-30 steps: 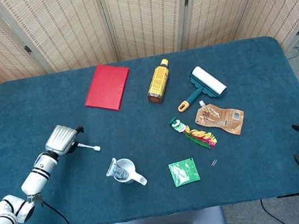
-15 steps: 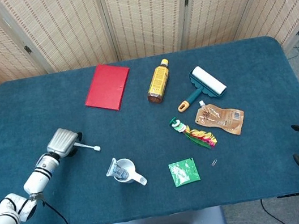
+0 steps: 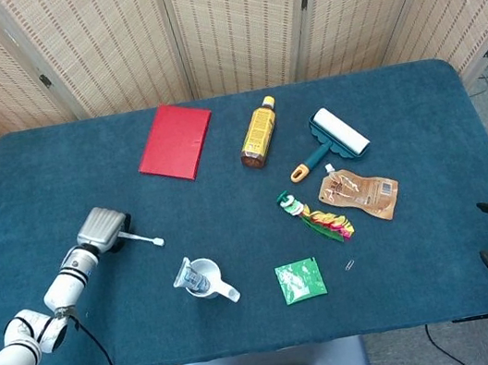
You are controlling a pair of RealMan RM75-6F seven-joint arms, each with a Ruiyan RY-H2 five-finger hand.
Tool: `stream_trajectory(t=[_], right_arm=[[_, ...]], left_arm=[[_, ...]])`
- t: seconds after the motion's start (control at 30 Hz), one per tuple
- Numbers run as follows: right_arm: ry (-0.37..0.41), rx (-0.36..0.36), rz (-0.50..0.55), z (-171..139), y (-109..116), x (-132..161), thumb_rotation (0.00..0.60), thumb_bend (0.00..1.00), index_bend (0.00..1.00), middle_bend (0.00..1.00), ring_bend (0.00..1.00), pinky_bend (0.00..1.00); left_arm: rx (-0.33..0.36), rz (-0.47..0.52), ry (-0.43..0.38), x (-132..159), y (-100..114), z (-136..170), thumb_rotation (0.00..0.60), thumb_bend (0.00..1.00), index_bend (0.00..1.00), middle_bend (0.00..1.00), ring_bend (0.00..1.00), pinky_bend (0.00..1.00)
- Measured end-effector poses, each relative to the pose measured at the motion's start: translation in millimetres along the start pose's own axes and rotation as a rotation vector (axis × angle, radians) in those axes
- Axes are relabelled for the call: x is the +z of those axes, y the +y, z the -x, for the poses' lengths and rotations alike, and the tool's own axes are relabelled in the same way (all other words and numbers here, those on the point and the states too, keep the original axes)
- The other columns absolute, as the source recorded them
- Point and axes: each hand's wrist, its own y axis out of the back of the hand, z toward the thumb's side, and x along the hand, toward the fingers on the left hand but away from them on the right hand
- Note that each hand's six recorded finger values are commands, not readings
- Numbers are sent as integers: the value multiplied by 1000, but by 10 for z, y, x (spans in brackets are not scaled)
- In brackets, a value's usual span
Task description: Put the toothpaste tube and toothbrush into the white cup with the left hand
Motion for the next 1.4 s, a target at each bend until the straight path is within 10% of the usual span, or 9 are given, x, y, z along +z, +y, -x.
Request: stream_trajectory(t=[0.8, 1.4], right_arm=[[-8, 2, -1, -9, -9, -14, 600, 225, 193, 287, 249, 264], [22, 3, 10, 21, -36, 38, 600, 224, 193, 287, 249, 264]], left_arm=[[-17, 42, 22, 15, -26, -31, 600, 424, 601, 934, 833, 908], [68, 608, -62, 8, 394, 358, 600, 423, 642, 934, 830, 908]])
